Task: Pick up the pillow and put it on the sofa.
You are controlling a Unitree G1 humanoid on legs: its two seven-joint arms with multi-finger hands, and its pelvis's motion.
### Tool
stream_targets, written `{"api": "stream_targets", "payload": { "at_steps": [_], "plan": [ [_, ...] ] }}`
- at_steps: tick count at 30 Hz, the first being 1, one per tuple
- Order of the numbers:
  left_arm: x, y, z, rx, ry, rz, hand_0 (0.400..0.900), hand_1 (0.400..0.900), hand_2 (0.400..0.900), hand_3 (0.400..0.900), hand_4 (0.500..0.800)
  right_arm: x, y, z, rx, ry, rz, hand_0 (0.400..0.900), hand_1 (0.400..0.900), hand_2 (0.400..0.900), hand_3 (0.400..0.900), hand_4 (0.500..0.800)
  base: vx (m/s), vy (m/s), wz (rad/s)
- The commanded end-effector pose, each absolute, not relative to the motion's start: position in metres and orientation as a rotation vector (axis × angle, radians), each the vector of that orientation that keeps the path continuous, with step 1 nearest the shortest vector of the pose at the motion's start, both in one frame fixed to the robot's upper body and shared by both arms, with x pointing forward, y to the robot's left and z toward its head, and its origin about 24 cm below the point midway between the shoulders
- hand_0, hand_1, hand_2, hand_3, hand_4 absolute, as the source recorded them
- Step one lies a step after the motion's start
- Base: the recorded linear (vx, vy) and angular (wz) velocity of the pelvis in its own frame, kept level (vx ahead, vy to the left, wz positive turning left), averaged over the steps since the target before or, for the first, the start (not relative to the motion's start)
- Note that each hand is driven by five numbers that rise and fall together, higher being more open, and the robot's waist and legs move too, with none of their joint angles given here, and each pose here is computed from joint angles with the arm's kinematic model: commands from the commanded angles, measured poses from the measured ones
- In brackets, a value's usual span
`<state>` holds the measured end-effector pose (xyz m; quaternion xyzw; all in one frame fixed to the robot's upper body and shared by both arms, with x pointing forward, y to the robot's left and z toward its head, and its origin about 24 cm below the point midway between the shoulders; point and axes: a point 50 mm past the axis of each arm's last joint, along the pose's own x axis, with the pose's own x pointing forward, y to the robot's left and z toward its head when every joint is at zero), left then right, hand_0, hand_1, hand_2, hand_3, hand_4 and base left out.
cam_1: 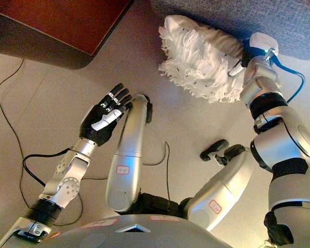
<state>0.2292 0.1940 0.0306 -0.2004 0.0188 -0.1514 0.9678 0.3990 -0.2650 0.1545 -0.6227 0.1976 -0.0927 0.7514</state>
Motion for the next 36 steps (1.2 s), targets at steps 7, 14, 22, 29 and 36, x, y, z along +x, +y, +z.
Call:
{"api": "stream_targets", "payload": {
  "at_steps": [7,14,22,29,36],
  "plan": [
    [0.228,0.173,0.05,-0.429,-0.044,-0.404,0.9,0.9,0.9,0.9,0.8,0.399,-0.275,0.162,-1.178,0.531,-0.208,0.4,0.4,0.4,0.4,0.5,0.01,-0.003,0.01],
    [0.226,0.172,0.05,-0.436,-0.047,-0.406,0.9,0.9,0.9,0.9,0.8,0.402,-0.266,0.159,-1.002,0.453,-0.187,0.4,0.4,0.4,0.4,0.5,-0.002,0.002,-0.02],
    [0.224,0.176,0.051,-0.436,-0.057,-0.373,0.9,0.9,0.9,0.9,0.8,0.404,-0.242,0.154,-0.672,0.31,-0.112,0.4,0.4,0.4,0.4,0.5,-0.005,0.0,-0.07],
    [0.225,0.181,0.056,-0.437,-0.076,-0.332,0.9,0.9,0.9,0.9,0.8,0.399,-0.213,0.158,-0.512,0.156,0.002,0.4,0.4,0.4,0.4,0.5,-0.009,-0.019,-0.1],
    [0.227,0.195,0.05,-0.477,-0.017,-0.187,0.9,0.9,0.9,0.9,0.8,0.379,-0.192,0.166,-0.402,-0.019,0.123,0.4,0.4,0.4,0.4,0.5,0.039,-0.056,-0.11]
  ]
}}
